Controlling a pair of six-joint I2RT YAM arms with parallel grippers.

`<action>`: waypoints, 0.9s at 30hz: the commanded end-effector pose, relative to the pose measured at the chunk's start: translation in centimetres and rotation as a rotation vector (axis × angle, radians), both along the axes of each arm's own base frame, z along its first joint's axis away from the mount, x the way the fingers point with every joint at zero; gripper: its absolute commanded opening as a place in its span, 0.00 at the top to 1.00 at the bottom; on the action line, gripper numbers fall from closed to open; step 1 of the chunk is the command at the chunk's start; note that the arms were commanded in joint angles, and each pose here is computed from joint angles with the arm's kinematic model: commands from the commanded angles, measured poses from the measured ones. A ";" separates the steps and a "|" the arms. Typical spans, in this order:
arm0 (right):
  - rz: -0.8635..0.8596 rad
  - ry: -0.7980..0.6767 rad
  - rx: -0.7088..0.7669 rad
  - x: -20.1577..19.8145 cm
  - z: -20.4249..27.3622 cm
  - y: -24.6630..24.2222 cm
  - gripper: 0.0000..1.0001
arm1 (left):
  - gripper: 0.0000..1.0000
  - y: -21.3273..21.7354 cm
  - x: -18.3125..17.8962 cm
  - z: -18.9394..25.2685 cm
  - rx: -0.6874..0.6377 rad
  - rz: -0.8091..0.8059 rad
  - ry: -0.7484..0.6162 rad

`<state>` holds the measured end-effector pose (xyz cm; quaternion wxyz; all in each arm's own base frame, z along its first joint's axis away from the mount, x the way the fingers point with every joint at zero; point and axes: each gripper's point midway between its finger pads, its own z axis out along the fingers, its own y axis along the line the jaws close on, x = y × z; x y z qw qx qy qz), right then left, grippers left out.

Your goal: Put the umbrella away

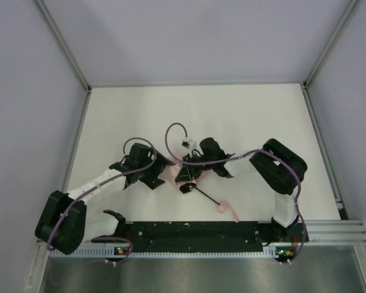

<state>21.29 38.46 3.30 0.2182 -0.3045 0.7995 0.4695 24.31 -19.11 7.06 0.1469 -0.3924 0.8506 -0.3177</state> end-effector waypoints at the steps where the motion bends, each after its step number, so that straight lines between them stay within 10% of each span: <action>1: 0.042 0.414 -0.019 -4.3 -2.4 -1.1 1.00 | 0.02 -1.2 -1.5 -1.3 -0.014 -0.014 0.047; 11: 0.041 0.635 0.176 -3.2 -0.8 -1.1 1.00 | 0.12 -0.9 -1.7 -6.4 0.141 -0.022 0.194; 20: 0.038 0.661 0.217 -1.4 2.4 -0.2 1.00 | 0.65 -0.9 -1.3 -7.0 0.136 -0.046 0.123; 22: 0.017 0.662 0.204 -1.0 3.1 -0.1 1.00 | 1.00 -0.9 -1.3 -7.0 0.128 -0.041 0.124; 27: -0.063 0.616 0.169 0.9 5.3 -0.5 0.75 | 1.00 -1.1 -0.3 -5.4 0.089 -0.002 0.071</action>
